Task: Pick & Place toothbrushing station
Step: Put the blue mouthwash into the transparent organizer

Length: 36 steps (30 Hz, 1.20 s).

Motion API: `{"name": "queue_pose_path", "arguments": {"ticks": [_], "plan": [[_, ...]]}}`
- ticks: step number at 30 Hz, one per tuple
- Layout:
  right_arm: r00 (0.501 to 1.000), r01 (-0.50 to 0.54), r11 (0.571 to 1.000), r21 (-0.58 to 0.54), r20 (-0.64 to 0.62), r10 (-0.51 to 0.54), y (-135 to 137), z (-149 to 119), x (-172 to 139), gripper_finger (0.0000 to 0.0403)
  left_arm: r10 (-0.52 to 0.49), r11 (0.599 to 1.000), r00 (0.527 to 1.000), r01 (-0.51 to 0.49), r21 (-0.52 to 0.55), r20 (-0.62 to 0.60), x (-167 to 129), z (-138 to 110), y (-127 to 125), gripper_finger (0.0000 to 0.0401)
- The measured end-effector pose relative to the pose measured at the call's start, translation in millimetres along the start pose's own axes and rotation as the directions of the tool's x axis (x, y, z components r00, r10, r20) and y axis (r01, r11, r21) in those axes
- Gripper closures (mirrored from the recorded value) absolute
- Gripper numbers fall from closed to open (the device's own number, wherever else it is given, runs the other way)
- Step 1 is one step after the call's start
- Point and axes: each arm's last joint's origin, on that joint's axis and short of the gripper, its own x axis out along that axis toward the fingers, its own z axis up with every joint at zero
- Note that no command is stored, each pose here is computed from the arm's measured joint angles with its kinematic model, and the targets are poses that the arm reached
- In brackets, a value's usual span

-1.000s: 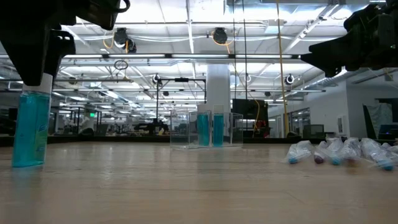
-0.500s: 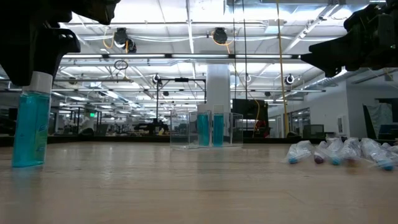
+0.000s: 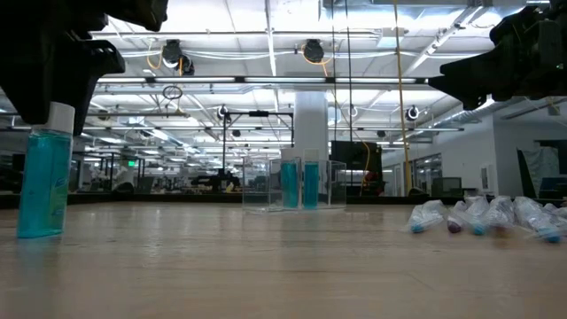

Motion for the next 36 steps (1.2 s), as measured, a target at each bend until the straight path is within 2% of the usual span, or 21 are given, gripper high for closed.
{"name": "queue_pose_path", "arguments": {"ticks": [15, 28, 32, 36], "plan": [[1.0, 0.001, 1.0, 0.0, 0.0, -0.001, 0.0, 0.0, 0.0, 0.019, 0.0, 1.0, 1.0, 0.0, 0.018, 0.001, 0.0, 0.0, 0.0, 0.0171], [1.0, 0.0, 1.0, 0.0, 0.0, 0.0, 0.0, -0.1, 0.0, 0.019, 0.0, 1.0, 1.0, 0.0, 0.009, 0.001, 0.0, 0.1, 0.0, 0.0281], [1.0, 0.0, 1.0, 0.0, 0.0, 0.0, 0.0, -0.1, 0.0, 0.019, -0.001, 1.0, 1.0, 0.001, 0.0, 0.002, -0.2, 0.2, -0.2, 0.0294], [1.0, 0.0, 1.0, 0.0, 0.0, 0.0, 0.0, 0.0, 0.0, 0.019, -0.002, 1.0, 1.0, 0.002, -0.024, 0.001, -0.2, 0.2, -0.2, 0.0288]]}}
